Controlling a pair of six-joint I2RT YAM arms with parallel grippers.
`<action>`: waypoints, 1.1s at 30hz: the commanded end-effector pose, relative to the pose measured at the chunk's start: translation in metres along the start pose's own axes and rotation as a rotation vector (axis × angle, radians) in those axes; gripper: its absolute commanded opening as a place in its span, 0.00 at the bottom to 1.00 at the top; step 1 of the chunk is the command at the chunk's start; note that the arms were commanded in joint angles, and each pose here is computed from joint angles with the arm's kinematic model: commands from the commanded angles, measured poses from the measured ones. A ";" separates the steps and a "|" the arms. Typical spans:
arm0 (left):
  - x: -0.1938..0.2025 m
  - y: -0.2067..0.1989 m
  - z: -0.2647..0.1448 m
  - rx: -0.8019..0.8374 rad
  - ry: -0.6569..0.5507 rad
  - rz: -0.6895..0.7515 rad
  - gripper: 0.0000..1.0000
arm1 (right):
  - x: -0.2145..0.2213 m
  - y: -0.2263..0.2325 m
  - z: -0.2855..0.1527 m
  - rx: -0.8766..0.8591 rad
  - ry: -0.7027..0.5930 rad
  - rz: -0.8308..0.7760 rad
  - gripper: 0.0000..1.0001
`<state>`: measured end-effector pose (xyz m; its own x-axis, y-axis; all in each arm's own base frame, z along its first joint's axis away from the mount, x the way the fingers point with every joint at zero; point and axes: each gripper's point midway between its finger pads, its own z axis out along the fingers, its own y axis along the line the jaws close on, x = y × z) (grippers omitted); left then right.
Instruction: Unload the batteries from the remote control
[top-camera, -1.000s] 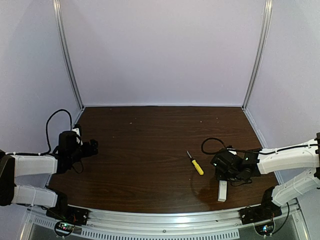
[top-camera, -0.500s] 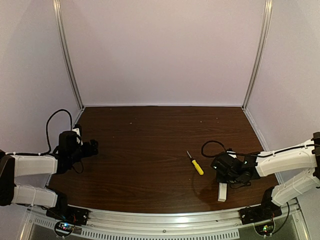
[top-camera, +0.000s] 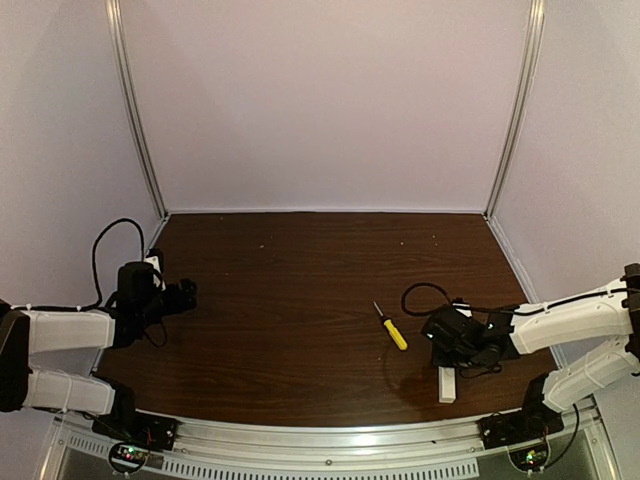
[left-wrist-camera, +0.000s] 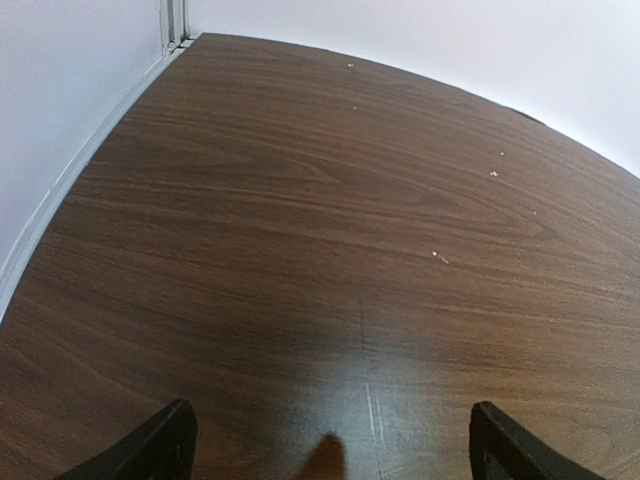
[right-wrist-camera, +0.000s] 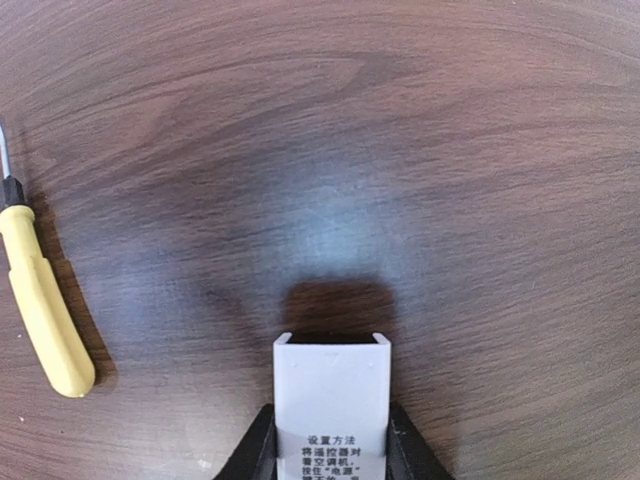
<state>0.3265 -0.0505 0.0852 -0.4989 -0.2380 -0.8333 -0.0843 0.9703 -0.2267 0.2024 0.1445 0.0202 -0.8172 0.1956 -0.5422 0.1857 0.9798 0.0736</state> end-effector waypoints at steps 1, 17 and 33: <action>-0.011 -0.005 -0.003 0.015 -0.033 0.002 0.97 | -0.018 0.017 -0.014 -0.057 -0.039 0.002 0.13; -0.012 -0.012 -0.006 0.061 -0.045 0.015 0.97 | -0.079 0.116 -0.107 -0.639 -0.256 -0.129 0.00; -0.006 -0.073 -0.023 0.378 -0.038 0.103 0.96 | -0.026 0.232 -0.111 -0.951 -0.051 -0.888 0.00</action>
<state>0.3250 -0.0794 0.0983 -0.4938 -0.1880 -0.8490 0.0683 0.9650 -0.2534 0.2278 0.3402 0.1468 -0.5754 -0.3366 -0.7454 -0.7160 0.6479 0.2601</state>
